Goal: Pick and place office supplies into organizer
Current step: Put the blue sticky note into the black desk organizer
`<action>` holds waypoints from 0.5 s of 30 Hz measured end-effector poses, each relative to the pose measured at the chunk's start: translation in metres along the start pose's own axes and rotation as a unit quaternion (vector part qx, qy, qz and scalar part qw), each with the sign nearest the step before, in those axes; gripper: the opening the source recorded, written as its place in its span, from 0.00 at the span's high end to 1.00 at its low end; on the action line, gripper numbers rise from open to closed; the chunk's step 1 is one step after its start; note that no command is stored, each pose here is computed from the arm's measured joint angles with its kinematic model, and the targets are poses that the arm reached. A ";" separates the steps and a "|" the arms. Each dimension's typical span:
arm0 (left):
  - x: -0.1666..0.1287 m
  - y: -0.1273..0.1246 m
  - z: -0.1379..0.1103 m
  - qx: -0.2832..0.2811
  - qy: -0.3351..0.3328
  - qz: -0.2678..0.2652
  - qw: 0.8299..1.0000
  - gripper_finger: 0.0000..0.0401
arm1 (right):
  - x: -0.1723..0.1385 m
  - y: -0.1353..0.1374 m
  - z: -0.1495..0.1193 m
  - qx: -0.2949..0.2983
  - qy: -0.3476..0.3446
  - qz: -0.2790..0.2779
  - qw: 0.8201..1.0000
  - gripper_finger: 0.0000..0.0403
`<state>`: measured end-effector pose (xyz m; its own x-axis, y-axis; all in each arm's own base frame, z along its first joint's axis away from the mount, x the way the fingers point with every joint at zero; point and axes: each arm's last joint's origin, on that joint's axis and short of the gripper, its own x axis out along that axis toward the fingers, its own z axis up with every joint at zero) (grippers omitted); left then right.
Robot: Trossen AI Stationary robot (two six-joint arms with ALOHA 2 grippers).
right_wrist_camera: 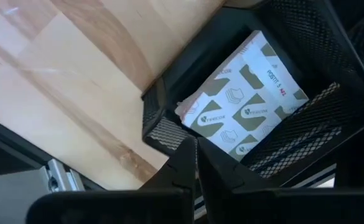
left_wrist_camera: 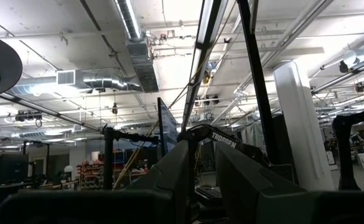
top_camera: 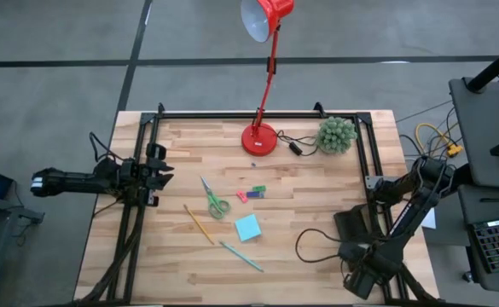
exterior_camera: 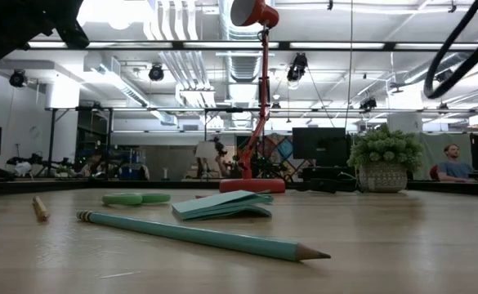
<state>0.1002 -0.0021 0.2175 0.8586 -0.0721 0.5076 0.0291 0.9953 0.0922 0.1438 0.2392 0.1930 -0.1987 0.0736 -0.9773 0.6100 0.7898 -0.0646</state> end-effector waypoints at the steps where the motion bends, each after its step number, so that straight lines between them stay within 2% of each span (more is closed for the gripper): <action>1: 0.000 0.000 0.000 0.000 0.000 0.000 1.000 0.84 | 0.000 0.000 0.000 0.000 0.000 0.000 1.000 0.98; 9: 0.000 0.000 0.000 0.000 0.000 0.000 1.000 0.84 | -0.014 0.008 -0.003 -0.005 -0.017 0.029 0.999 0.98; 15: 0.000 0.000 0.000 0.000 0.000 0.000 1.000 0.84 | -0.026 0.015 0.002 -0.032 -0.145 0.059 0.987 0.98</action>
<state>0.1002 -0.0021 0.2175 0.8584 -0.0716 0.5079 0.0285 0.9953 0.0923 0.1598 0.2482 0.2170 0.1056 -0.0024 -0.9944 0.5643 0.8235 0.0580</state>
